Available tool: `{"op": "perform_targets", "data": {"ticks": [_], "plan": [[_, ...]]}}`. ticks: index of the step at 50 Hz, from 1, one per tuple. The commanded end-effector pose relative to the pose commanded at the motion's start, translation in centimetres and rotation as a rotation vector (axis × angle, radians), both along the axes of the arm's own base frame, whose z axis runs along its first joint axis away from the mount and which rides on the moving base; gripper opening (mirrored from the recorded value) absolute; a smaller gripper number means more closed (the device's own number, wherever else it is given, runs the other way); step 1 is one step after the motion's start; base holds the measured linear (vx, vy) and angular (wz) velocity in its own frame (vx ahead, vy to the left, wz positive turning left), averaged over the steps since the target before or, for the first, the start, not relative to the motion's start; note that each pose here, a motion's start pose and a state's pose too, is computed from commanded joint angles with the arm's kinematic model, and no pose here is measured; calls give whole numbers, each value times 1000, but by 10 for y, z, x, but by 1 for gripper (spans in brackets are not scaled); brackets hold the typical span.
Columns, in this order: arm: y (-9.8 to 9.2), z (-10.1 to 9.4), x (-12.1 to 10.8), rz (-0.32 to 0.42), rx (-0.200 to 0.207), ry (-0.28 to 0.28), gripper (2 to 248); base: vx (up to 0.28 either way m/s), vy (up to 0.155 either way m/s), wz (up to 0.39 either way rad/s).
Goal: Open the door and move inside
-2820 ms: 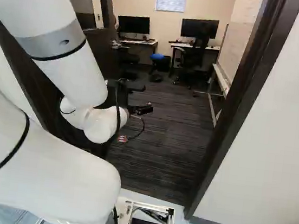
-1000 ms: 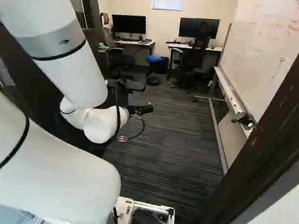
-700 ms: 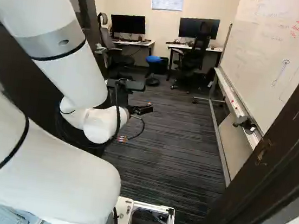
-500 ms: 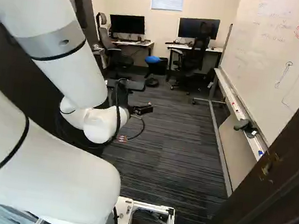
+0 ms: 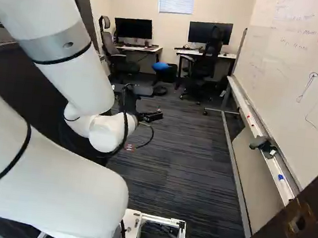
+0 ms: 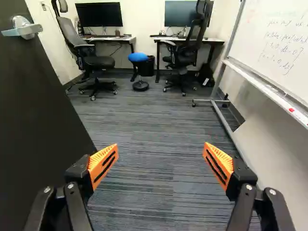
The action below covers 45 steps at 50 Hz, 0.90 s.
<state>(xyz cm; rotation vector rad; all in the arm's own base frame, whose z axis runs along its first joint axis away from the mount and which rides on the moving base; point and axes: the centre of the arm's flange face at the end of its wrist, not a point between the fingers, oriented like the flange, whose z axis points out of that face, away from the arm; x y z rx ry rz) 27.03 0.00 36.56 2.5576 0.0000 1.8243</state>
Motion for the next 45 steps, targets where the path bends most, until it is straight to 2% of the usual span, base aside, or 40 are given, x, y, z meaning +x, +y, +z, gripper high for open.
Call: {"op": "perform_targets", "data": {"ticks": [45], "plan": [[0,0,0,0,0,0,247,211,-6,-8]]}}
